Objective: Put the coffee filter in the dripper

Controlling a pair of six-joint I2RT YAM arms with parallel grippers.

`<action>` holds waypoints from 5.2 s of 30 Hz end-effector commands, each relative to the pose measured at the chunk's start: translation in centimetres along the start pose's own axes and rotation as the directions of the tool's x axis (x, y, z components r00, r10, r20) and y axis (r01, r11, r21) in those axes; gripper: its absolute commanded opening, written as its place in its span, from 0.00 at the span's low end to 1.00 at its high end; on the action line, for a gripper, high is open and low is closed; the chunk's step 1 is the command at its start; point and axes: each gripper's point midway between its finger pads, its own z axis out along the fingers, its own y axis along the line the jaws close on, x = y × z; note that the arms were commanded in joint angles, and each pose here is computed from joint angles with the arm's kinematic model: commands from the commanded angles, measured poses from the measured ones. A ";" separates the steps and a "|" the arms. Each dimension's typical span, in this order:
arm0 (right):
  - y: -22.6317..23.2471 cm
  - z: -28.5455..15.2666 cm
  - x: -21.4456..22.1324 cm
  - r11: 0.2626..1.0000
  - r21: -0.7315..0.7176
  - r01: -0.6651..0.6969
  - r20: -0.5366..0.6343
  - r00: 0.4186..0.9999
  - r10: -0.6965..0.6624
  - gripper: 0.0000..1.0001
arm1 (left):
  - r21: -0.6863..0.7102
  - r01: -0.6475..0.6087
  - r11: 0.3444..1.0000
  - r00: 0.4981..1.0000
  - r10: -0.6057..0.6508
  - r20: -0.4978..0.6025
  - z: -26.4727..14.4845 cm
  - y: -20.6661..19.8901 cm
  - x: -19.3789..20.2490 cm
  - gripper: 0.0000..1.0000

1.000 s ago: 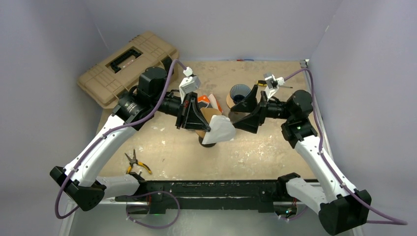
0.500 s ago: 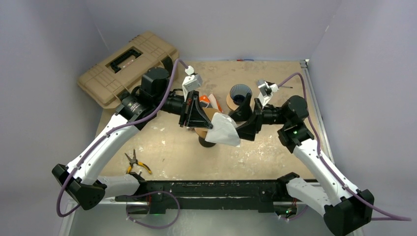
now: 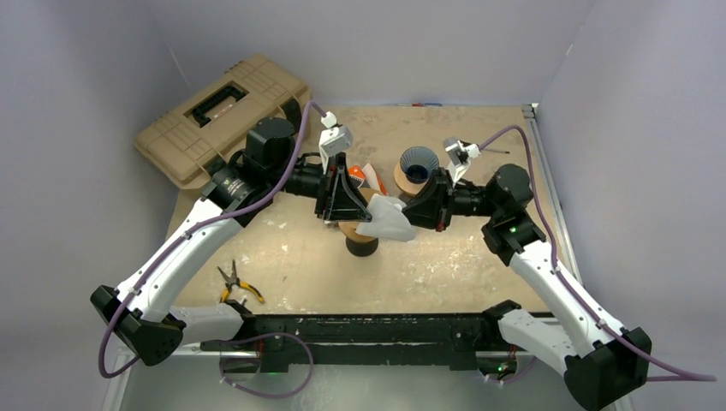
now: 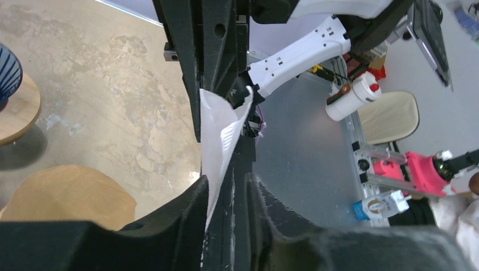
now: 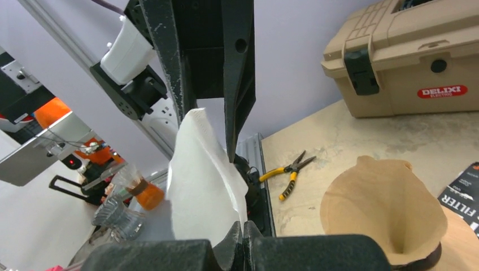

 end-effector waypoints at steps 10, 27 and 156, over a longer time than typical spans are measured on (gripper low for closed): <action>-2.7 -1.1 -4.4 0.945 0.314 0.096 0.080 0.989 -0.127 0.00 | -0.348 -0.032 0.937 0.996 0.059 0.067 -2.0 4.3 -2.0 0.92; -11.0 -8.5 -7.8 0.534 0.843 -0.068 0.184 0.968 -0.168 0.00 | -0.725 0.116 0.679 0.989 -0.014 0.145 -6.0 11.1 -2.2 0.99; -24.1 -11.6 -3.9 0.172 0.980 -0.095 0.083 0.994 0.077 0.78 | -0.715 0.353 0.603 0.929 -0.314 0.194 9.4 24.7 -3.5 0.00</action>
